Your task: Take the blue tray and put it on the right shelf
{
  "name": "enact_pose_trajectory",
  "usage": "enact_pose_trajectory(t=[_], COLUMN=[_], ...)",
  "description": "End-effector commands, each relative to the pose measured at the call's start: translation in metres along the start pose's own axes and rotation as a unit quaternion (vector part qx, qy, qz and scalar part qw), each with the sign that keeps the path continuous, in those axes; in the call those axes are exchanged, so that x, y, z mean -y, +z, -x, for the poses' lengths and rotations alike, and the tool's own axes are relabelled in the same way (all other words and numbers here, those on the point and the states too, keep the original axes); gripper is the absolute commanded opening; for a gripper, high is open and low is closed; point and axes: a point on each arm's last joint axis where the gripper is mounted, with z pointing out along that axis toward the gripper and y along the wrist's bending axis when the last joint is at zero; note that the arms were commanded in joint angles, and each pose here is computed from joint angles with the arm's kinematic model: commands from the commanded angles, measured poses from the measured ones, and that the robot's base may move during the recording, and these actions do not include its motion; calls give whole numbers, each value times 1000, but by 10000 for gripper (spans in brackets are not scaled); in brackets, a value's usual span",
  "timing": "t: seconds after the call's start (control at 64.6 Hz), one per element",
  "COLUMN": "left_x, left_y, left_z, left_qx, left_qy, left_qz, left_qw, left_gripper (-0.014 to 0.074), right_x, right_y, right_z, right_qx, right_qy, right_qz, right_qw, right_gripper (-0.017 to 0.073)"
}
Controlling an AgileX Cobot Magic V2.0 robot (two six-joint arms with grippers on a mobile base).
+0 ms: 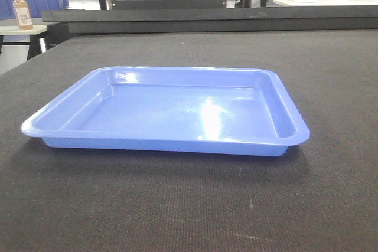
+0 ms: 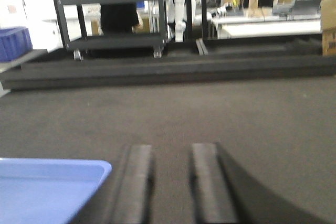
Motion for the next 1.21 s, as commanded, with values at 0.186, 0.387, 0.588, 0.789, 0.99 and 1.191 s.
enact_pose_trajectory(t=[0.186, 0.387, 0.588, 0.789, 0.99, 1.191], left_x=[10, 38, 63, 82, 94, 100], left_y=[53, 90, 149, 216, 270, 302], left_z=[31, 54, 63, 45, 12, -27], left_qx=[-56, -162, -282, -399, -479, -522], left_qy=[33, 50, 47, 37, 37, 40], left_qz=[-48, -133, -147, -128, -93, -77], left_qw=[997, 977, 947, 907, 872, 849], left_gripper=[442, 441, 441, 440, 433, 433], right_x=[-13, -57, -108, -125, -131, -134], right_y=[62, 104, 159, 217, 254, 275], right_z=[18, 43, 38, 9, -24, -61], right_qx=[-72, -171, -321, -433, -478, -519], right_qy=[5, 1, -19, 2, 5, -5], right_qz=[38, 140, 176, 87, 13, -10], right_qw=[997, 975, 930, 897, 878, 855], right_gripper=[624, 623, 623, 623, 623, 623])
